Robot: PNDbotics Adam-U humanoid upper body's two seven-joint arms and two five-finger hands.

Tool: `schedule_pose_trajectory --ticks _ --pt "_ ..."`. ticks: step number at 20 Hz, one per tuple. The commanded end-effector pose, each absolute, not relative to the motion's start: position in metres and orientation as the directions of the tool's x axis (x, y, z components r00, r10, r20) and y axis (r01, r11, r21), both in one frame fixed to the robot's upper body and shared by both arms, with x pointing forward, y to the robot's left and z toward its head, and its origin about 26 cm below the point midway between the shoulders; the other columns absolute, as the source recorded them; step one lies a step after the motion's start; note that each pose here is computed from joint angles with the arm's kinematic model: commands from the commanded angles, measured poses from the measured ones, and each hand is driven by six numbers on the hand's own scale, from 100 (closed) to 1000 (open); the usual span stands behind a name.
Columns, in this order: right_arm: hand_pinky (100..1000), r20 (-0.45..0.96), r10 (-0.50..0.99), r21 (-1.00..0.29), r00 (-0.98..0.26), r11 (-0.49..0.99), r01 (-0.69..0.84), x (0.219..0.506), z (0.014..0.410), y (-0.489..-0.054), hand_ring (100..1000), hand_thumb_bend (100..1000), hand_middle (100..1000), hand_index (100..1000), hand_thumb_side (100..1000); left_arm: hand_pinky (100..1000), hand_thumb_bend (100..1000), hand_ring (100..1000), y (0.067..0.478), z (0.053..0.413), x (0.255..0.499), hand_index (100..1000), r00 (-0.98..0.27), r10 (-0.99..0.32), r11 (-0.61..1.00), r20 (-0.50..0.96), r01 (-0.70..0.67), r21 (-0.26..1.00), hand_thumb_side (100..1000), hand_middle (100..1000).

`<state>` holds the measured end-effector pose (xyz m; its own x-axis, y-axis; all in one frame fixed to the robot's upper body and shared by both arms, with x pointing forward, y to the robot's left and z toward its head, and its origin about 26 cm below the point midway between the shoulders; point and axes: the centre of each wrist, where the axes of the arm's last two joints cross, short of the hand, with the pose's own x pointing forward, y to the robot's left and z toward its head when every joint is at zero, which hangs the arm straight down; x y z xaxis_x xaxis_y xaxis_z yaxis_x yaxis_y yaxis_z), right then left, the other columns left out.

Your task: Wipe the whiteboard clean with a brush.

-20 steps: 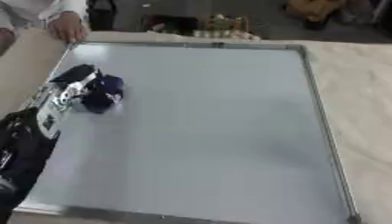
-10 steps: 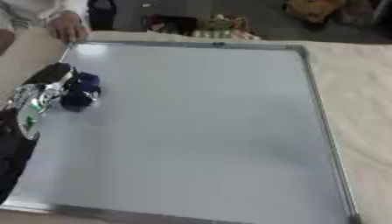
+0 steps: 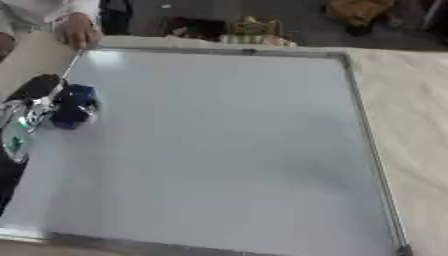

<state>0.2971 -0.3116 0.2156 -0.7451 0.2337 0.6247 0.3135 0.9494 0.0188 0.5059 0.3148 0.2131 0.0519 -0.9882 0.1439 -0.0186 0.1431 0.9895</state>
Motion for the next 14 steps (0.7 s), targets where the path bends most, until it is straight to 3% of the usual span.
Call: schedule_pose_trajectory --ticks 1,14 --pt "924 0.605 0.236 0.019 -0.761 0.95 0.311 0.295 0.223 -0.313 941 223 682 881 955 477 161 450 0.325 0.197 0.504 192 0.088 -0.987 0.141 0.137 0.044 0.989 421 238" --pt "923 0.606 0.231 0.024 -0.761 0.951 0.308 0.295 0.222 -0.312 941 226 682 880 953 467 140 439 0.289 0.197 0.51 190 -0.009 -0.986 0.164 0.165 0.089 0.982 445 228"
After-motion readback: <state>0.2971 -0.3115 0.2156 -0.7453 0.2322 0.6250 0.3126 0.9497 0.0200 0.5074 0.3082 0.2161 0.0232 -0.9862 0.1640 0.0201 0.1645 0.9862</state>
